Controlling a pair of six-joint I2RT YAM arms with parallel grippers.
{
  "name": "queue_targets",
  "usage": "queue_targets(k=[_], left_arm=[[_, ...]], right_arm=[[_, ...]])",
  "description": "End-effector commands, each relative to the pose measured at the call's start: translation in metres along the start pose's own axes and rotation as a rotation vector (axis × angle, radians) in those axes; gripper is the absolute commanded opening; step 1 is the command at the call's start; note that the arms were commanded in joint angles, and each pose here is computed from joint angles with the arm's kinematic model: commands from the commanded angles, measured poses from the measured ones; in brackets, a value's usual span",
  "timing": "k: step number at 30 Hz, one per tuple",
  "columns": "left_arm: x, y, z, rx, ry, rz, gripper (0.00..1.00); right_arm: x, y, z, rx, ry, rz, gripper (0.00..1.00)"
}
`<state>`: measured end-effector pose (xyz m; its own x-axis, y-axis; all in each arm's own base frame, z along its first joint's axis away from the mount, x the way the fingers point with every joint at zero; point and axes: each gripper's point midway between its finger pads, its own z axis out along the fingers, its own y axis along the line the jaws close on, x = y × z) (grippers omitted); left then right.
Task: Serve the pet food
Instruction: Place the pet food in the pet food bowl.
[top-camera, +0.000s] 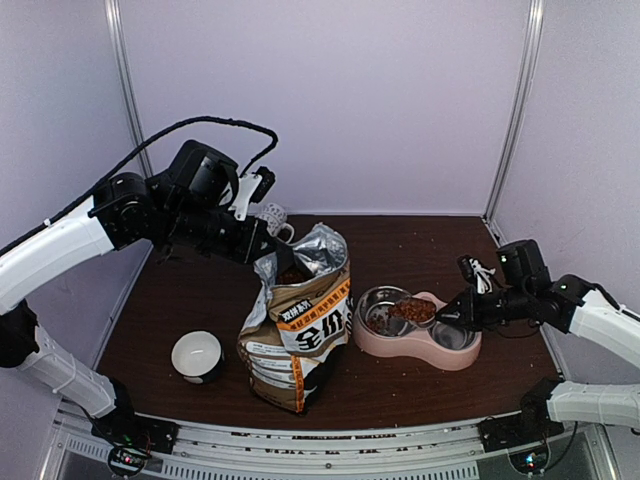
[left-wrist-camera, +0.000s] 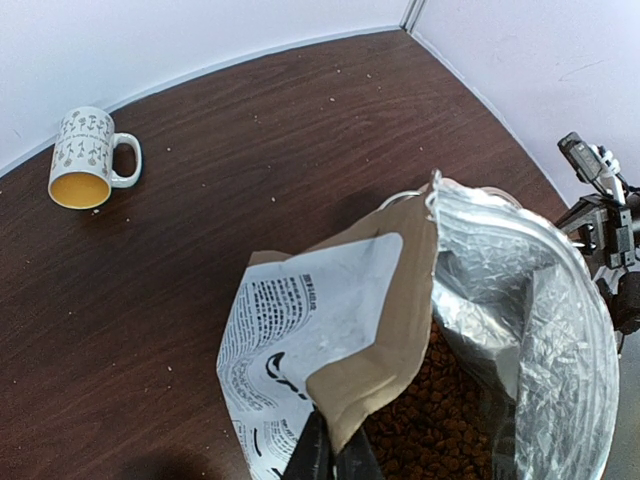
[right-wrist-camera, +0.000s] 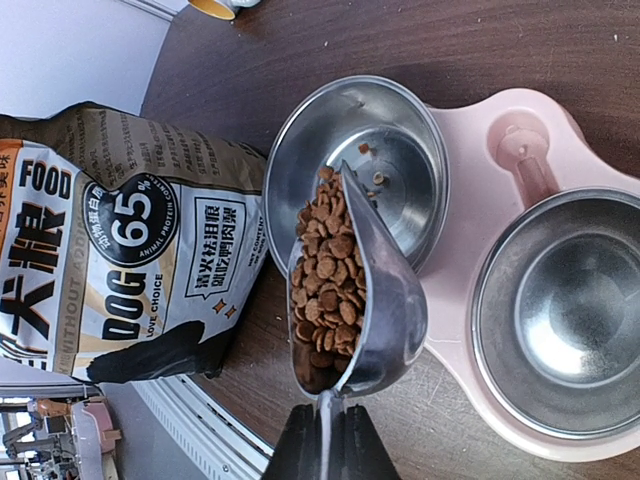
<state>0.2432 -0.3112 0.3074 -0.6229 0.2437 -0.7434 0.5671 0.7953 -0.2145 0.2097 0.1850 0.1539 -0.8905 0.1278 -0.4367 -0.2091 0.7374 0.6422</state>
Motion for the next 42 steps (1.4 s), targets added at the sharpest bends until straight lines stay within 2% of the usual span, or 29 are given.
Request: queue_targets(k=[1, 25, 42], left_arm=[[-0.057, -0.004, -0.031, 0.044, -0.235, -0.034, 0.05], [-0.056, 0.001, -0.037, 0.038, -0.256, -0.042, 0.05], [-0.06, -0.005, -0.037, 0.068, -0.269, -0.014, 0.05]], right_arm=[[-0.013, 0.009, -0.006, 0.017, -0.031, -0.051, 0.0], [-0.023, 0.01, -0.015, 0.169, 0.021, -0.171, 0.0], [-0.03, 0.01, -0.023, 0.389, 0.103, -0.388, 0.0]])
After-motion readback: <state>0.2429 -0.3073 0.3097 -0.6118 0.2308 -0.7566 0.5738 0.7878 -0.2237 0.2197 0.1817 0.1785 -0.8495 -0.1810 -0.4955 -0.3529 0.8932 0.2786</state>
